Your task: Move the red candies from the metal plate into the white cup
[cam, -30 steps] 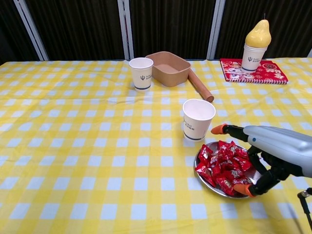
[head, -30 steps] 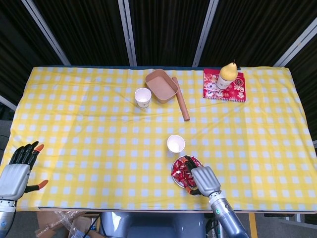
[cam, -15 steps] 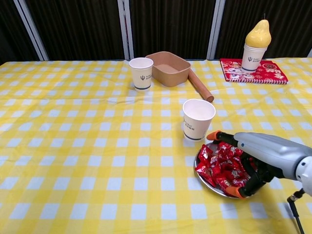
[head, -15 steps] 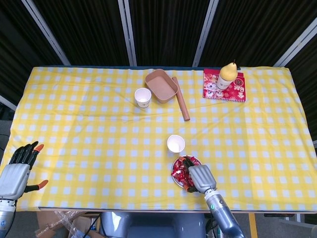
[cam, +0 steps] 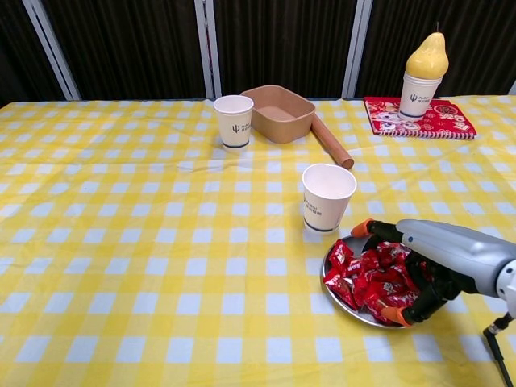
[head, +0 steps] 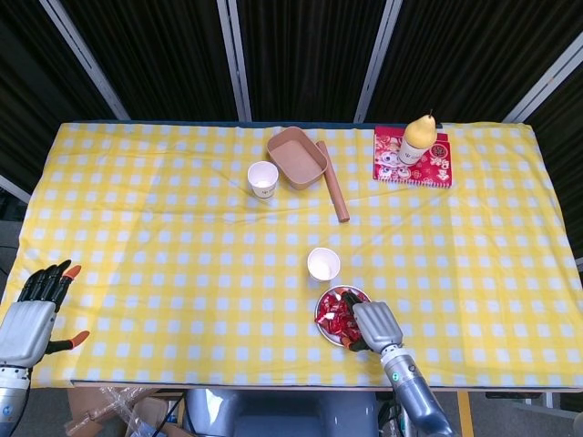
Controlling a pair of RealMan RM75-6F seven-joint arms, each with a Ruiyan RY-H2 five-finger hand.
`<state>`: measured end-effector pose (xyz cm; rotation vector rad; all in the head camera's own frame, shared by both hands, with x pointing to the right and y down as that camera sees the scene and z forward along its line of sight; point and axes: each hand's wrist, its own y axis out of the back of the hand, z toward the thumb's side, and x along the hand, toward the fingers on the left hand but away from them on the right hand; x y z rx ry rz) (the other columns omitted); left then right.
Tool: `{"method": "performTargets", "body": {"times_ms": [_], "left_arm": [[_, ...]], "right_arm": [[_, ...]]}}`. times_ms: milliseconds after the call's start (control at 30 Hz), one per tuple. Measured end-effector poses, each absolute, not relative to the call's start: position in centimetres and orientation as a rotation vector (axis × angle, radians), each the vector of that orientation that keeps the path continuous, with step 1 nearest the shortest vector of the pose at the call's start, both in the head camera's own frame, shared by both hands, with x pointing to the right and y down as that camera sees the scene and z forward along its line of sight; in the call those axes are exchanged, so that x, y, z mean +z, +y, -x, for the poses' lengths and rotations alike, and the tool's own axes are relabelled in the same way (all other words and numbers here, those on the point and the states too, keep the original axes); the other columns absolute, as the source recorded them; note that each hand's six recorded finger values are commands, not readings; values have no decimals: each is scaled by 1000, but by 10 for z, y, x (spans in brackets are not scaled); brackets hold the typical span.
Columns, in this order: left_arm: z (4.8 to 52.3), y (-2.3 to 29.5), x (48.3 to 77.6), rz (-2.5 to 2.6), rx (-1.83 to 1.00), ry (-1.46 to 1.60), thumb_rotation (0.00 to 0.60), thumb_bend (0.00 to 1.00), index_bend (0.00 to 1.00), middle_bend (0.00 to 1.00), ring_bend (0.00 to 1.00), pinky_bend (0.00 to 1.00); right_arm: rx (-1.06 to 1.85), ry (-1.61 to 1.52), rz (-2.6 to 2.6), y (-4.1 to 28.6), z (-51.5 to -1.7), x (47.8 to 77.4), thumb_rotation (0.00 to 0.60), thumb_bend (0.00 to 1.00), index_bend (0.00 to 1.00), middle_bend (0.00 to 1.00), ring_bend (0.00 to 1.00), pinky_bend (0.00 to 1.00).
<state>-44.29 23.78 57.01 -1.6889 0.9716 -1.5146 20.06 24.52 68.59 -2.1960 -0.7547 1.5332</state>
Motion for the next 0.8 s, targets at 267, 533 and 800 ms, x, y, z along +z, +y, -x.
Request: {"method": "performTargets", "body": {"times_ms": [267, 533, 800], "left_arm": [[443, 238, 570, 1689, -1517, 973, 600, 0, 0, 0, 0, 0], [443, 238, 570, 1689, -1518, 973, 600, 0, 0, 0, 0, 0], [444, 238, 570, 1689, -1518, 974, 600, 0, 0, 0, 0, 0]], "right_arm": [[1503, -819, 2262, 246, -195, 685, 600, 328, 122, 215, 723, 900], [1508, -814, 2276, 249, -194, 690, 600, 329, 123, 215, 723, 900], [1519, -836, 2287, 249, -194, 698, 600, 327, 218, 300, 723, 900]]}}
